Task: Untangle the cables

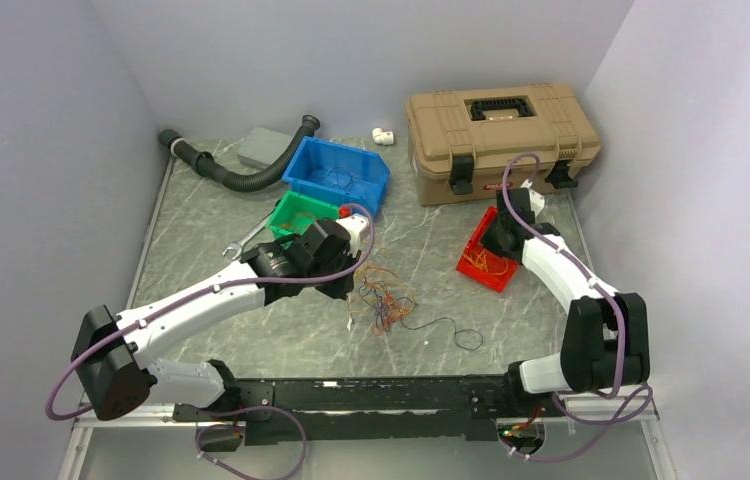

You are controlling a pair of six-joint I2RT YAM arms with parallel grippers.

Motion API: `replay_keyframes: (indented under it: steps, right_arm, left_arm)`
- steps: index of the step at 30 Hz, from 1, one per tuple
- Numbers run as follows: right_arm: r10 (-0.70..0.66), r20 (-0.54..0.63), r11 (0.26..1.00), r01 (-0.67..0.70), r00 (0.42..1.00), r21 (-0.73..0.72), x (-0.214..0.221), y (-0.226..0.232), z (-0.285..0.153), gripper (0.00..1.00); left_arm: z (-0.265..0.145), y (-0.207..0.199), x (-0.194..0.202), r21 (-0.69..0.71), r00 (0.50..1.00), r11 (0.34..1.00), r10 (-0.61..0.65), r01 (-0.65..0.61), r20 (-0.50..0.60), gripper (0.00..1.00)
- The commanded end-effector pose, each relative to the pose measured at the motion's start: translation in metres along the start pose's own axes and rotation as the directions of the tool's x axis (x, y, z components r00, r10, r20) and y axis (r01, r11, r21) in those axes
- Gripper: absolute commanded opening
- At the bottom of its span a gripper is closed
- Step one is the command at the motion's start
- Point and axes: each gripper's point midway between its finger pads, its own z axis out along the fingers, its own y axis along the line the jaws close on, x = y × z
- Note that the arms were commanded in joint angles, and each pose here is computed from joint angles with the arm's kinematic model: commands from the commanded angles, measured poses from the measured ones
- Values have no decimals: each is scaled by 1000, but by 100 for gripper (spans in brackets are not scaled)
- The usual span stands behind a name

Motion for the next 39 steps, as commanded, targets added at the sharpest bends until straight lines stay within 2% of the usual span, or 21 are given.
replay_keyframes:
  steps: [1,7,12,17,19,23,25,27,29,32,37,39]
  right_arm:
    - [12,106,998,-19,994,62,-33,-12,2,0]
    - [-6,138,994,-9,990,106,-47,-27,26,0]
    - [-36,55,995,31,998,93,-38,-20,50,2]
    - [-58,125,998,53,990,38,-57,-11,14,39]
    - [-87,144,996,90,986,-11,-62,-3,-6,52]
    - [-183,167,973,203,969,-113,-58,19,-45,72]
    - [-246,181,941,280,952,-192,-46,38,-62,74]
    - [-318,204,866,371,926,-334,-23,68,-80,75]
    - [-399,244,713,466,884,-524,13,107,-103,75]
    - [-453,281,515,505,846,-693,61,141,-127,74]
    - [-482,324,306,503,814,-808,122,170,-146,72]
    - [-489,337,259,503,805,-825,141,177,-149,72]
  left_arm:
    - [-11,-3,-14,15,999,1000,5,-5,49,0]
    - [-11,-4,-15,24,999,1000,5,-6,48,0]
    - [-12,-5,-16,27,999,1000,4,-5,49,0]
    - [-15,-4,-17,19,998,1000,4,-5,57,0]
    - [-14,-3,-17,21,998,1000,1,-2,60,1]
    - [-14,-6,-17,35,998,999,6,-8,55,1]
    - [-13,-5,-18,30,999,999,12,-13,52,1]
    - [-14,-5,-19,27,998,999,20,-21,55,1]
    - [-15,-5,-22,28,997,999,30,-32,66,1]
    - [-18,-2,-25,20,996,999,34,-35,77,1]
    - [-25,-3,-31,28,994,999,26,-29,102,1]
    - [-27,-5,-33,39,994,999,22,-26,107,1]
